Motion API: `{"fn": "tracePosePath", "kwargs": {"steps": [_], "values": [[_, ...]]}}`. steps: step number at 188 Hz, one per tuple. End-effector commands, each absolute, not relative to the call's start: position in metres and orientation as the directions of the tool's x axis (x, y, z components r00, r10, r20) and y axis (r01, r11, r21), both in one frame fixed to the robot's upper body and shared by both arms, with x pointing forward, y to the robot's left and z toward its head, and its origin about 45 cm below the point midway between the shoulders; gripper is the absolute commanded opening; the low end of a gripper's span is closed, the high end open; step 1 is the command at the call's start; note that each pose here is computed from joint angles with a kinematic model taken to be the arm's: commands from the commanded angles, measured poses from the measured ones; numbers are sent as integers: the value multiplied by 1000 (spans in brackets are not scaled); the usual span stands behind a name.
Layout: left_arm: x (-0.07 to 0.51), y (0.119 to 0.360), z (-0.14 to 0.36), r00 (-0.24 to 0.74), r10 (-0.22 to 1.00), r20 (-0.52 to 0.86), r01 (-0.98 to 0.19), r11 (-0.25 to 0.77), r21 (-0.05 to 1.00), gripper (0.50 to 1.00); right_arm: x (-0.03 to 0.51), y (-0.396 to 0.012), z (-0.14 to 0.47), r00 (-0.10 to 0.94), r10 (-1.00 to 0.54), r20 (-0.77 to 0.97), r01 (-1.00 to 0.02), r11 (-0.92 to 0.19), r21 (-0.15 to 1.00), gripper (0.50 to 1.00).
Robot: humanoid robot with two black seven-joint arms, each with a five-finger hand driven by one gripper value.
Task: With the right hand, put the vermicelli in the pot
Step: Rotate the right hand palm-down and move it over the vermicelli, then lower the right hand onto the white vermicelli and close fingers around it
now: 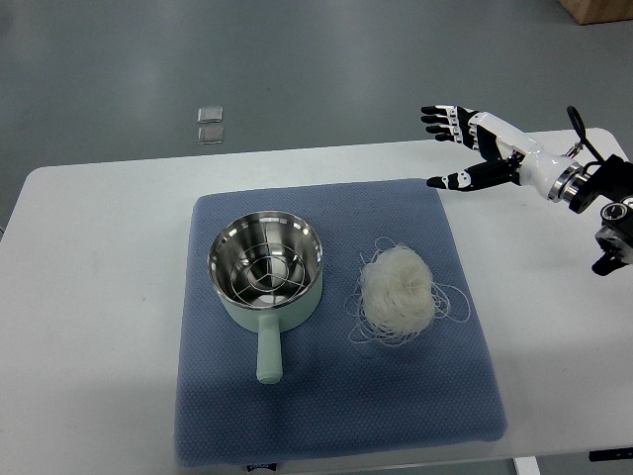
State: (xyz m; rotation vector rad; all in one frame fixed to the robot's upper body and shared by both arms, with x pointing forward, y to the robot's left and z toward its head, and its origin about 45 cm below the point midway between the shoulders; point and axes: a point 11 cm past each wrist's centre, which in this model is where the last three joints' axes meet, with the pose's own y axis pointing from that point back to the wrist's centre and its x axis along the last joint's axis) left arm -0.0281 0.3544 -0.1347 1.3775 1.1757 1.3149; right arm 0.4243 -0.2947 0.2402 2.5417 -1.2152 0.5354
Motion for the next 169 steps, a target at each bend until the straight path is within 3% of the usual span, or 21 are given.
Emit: {"fn": "tracePosePath", "kwargs": {"steps": [1,37,70,133,169], "values": [[-28,354,-135,-6,985,173,61,-172,983,1000,418,-292,262,635,-525,567,-705,-694,146,915],[-28,354,-135,-6,985,173,62,-172,983,1000,400,-275,297,675,-177,716,-536,-784,312,915],[-28,354,-135,-6,985,173,62,-172,983,1000,391,-249,302,654,34,756,-439,-797,416,913],[-28,354,-135,-6,985,173,62,-172,983,1000,379,-216,271,574,285,768,-344,-767,542,911],[-28,354,-135,-6,985,173,62,-172,983,1000,371,-214,247,554,334,763,-329,-754,569,911]]}}
